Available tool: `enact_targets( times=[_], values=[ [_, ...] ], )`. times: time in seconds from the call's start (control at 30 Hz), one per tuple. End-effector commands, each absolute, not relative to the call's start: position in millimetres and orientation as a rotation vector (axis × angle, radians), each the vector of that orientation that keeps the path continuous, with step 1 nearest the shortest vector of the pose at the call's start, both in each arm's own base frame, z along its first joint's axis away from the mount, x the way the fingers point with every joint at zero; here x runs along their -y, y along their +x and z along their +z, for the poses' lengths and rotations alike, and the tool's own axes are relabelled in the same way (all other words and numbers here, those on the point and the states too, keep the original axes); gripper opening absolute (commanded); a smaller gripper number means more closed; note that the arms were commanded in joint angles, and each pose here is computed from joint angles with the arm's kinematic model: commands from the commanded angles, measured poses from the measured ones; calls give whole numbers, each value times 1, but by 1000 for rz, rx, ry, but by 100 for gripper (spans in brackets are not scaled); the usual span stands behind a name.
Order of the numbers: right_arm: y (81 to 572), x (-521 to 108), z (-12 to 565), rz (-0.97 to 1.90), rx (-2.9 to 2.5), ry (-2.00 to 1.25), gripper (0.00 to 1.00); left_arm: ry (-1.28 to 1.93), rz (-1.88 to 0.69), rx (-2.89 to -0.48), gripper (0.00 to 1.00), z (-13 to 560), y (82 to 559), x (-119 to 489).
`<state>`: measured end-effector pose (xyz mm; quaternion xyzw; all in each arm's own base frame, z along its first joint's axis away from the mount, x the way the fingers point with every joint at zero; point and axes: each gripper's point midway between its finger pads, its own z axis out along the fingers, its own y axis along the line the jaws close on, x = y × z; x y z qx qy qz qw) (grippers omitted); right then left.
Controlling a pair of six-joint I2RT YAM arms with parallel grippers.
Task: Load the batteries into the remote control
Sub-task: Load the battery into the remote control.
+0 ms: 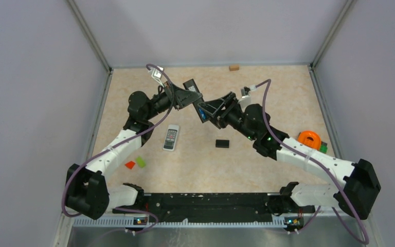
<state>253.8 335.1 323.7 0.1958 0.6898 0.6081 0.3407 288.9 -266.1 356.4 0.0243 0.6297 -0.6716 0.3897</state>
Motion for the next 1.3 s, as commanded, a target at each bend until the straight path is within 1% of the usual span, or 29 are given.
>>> enact_targets(
  times=[0.0,0.1,0.53,0.93,1.07,1.27],
  values=[
    [255,-341,340,1648,-1755,478,62,128,-1715,-1505,0,378,279,263],
    [255,-343,338,1655,-1762,474,60,130,-1716,-1502,0,379,279,263],
    [253,-342,330,1677,-1765,496,47,95,-1738,-1499,0,384,279,262],
    [252,-335,329,1676,-1736,519,44,37,-1770,-1493,0,391,281,260],
    [253,-335,324,1648,-1755,504,37,24,-1779,-1492,0,394,281,260],
    [254,-335,323,1625,-1766,494,33,19,-1789,-1495,0,396,281,260]
  ],
)
